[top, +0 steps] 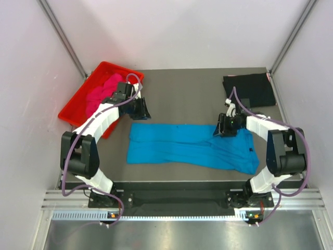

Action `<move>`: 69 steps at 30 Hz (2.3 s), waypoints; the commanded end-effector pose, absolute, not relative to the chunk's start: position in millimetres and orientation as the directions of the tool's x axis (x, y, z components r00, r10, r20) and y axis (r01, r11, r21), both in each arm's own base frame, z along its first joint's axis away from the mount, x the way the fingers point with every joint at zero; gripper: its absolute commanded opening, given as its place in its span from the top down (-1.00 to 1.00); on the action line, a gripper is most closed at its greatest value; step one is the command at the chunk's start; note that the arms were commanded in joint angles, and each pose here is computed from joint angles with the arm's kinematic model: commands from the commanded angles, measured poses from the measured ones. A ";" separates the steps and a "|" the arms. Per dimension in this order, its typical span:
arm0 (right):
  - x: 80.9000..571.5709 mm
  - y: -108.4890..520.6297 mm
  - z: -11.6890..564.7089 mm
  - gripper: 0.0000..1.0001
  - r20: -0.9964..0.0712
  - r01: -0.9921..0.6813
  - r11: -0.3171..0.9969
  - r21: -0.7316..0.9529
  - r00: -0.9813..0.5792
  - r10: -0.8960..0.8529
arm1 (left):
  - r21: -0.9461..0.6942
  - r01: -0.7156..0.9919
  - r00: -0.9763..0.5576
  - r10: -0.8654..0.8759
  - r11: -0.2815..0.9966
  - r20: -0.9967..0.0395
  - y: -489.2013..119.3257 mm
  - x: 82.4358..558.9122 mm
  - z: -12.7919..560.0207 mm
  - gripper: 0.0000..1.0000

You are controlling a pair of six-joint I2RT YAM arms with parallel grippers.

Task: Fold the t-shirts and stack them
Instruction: Fold the tshirt

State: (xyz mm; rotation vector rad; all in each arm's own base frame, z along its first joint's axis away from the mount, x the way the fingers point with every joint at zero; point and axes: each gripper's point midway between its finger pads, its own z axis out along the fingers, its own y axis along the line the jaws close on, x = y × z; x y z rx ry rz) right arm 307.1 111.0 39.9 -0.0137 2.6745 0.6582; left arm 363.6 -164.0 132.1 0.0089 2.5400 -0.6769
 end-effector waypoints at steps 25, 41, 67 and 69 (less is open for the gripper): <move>280.4 111.7 61.0 1.00 -0.444 -0.057 0.940 0.336 -0.890 0.105 | -0.514 0.180 -0.846 -0.134 0.839 -0.515 -175.2 368.1 151.3 0.37; 224.5 120.1 69.7 0.72 -0.387 0.149 0.913 0.380 -0.871 0.303 | -0.548 0.149 -0.871 -0.153 0.823 -0.467 -181.4 369.8 146.2 0.36; 281.4 90.4 45.6 0.89 -0.439 0.107 0.988 0.108 -0.887 0.144 | -0.569 0.141 -0.881 -0.160 0.810 -0.446 -190.9 364.6 141.4 0.35; 269.3 88.6 52.5 0.89 -0.443 0.117 0.986 0.117 -0.882 0.158 | -0.571 0.141 -0.881 -0.160 0.809 -0.444 -191.5 364.6 140.9 0.35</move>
